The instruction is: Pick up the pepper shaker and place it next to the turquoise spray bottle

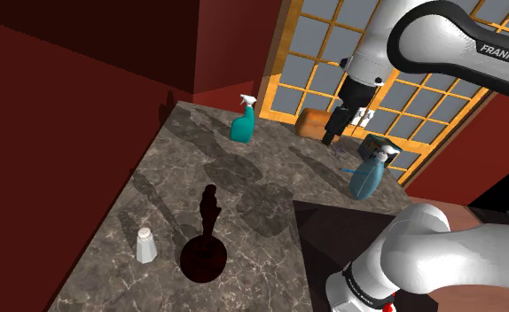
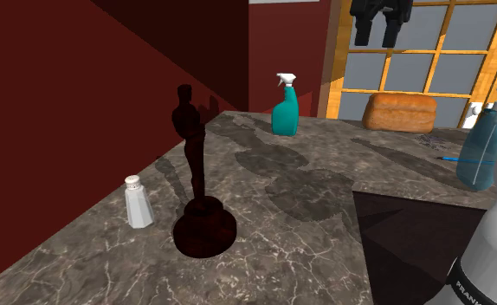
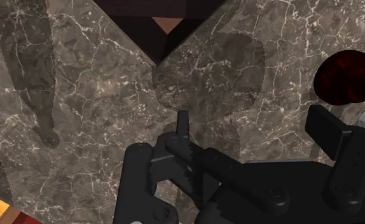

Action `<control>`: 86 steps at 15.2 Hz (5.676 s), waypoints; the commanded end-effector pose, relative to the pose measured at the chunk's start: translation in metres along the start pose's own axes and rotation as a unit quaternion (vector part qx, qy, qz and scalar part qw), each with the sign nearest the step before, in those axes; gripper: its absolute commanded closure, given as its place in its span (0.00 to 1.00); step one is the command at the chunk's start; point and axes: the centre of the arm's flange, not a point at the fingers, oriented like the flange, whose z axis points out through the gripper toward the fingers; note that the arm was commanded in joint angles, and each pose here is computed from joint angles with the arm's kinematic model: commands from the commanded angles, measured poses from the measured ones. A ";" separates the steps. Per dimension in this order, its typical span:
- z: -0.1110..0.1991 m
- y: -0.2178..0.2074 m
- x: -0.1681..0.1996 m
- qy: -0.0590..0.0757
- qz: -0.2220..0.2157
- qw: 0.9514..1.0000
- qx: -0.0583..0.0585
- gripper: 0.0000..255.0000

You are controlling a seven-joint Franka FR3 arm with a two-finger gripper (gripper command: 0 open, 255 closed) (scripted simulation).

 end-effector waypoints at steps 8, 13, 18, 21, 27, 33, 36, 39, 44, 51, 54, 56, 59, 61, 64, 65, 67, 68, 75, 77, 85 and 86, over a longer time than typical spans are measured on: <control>0.041 -0.074 0.038 0.014 -0.025 1.000 -0.009 0.00; 0.071 -0.127 0.064 0.024 -0.043 0.999 -0.016 0.00; 0.100 -0.181 0.089 0.035 -0.060 0.997 -0.023 0.00; 0.118 -0.213 0.103 0.041 -0.071 0.996 -0.027 0.00; 0.154 -0.278 0.130 0.053 -0.092 0.994 -0.035 0.00; 0.191 -0.344 0.155 0.065 -0.113 0.991 -0.043 0.00; 0.210 -0.377 0.167 0.071 -0.124 0.989 -0.047 0.00; 0.228 -0.411 0.178 0.077 -0.134 0.987 -0.051 0.00; 0.252 -0.433 0.188 0.082 -0.142 0.985 -0.054 0.00; 0.281 -0.431 0.193 0.082 -0.142 0.985 -0.054 0.00; 0.281 -0.431 0.193 0.082 -0.142 0.985 -0.054 0.00; 0.281 -0.431 0.193 0.082 -0.142 0.985 -0.054 0.00; 0.281 -0.431 0.193 0.082 -0.142 0.985 -0.054 1.00; 0.281 -0.431 0.193 0.082 -0.142 0.985 -0.054 1.00; 0.281 -0.431 0.193 0.082 -0.142 0.985 -0.054 1.00; 0.281 -0.431 0.193 0.082 -0.142 0.985 -0.054 1.00; 0.281 -0.431 0.193 0.082 -0.142 0.985 -0.054 1.00; 0.275 -0.431 0.193 0.082 -0.142 0.985 -0.054 1.00; 0.238 -0.433 0.193 0.082 -0.142 0.985 -0.054 1.00; 0.228 -0.433 0.193 0.082 -0.142 0.985 -0.054 1.00; 0.186 -0.435 0.192 0.082 -0.142 0.985 -0.054 1.00; 0.180 -0.436 0.192 0.082 -0.142 0.985 -0.054 1.00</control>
